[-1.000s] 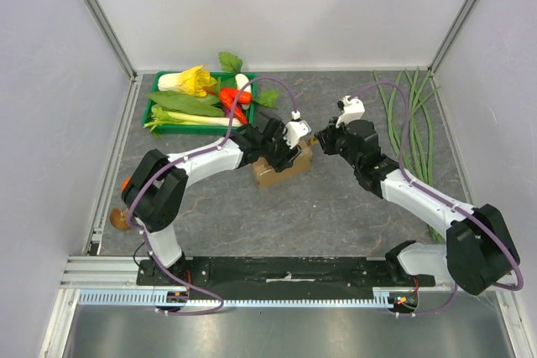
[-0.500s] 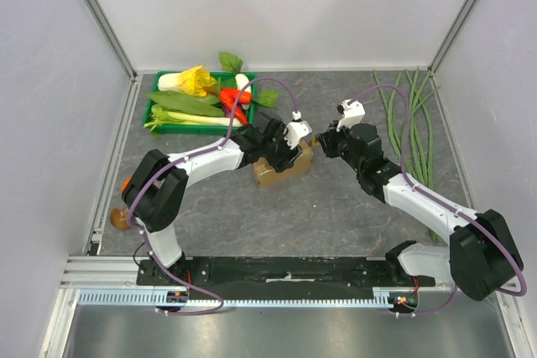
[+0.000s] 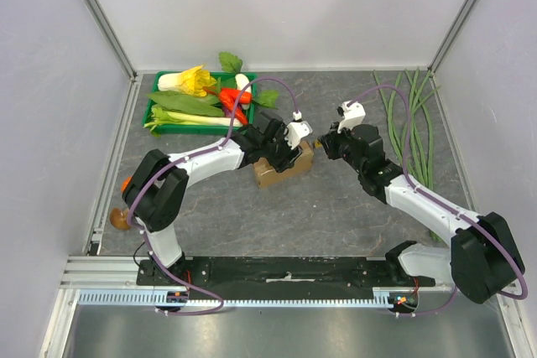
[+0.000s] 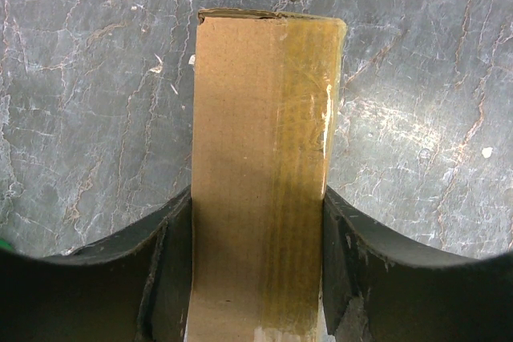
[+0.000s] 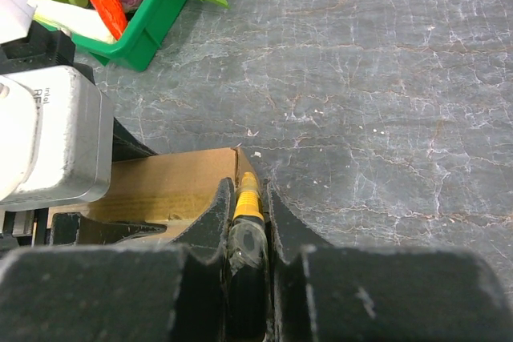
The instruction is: Unpack the express box
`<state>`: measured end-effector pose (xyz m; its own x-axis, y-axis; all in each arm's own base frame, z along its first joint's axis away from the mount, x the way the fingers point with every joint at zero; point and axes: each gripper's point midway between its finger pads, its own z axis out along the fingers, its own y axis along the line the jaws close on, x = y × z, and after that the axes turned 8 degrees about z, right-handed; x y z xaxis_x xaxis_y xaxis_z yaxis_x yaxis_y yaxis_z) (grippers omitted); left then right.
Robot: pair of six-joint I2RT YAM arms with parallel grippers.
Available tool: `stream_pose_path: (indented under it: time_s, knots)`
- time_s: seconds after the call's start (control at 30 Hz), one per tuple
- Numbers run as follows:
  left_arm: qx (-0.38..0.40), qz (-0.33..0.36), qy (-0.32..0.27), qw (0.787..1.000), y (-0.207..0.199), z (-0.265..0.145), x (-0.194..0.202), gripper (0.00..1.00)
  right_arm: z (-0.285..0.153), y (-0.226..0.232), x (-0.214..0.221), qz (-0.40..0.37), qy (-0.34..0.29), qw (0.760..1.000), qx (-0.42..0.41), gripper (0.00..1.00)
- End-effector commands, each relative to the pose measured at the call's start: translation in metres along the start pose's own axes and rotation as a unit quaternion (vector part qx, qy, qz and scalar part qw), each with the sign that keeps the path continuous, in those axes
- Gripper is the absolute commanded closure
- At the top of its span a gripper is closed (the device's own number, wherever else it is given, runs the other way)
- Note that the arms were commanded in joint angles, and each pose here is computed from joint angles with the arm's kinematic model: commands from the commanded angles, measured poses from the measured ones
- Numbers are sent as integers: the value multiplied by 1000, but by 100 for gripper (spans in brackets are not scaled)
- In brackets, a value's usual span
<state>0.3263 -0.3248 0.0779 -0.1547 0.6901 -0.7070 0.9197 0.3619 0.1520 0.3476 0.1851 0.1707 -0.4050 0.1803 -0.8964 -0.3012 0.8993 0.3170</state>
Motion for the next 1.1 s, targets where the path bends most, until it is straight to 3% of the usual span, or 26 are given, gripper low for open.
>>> stream_pose_path:
  time_s: [0.0,0.2,0.67,1.07]
  knots:
    - [35,-16,88,995,-21,11,53,45,-4,10,-26,1,-36,999,-18,100]
    - [35,-18,89,995,-21,12,53,45,-9,20,-45,16,-62,997,-34,100]
    - [44,-20,92,995,-26,14,57,45,6,16,-30,15,-42,999,-29,100]
    - [46,-21,95,994,-27,14,60,46,-3,19,-53,15,-74,997,-28,100]
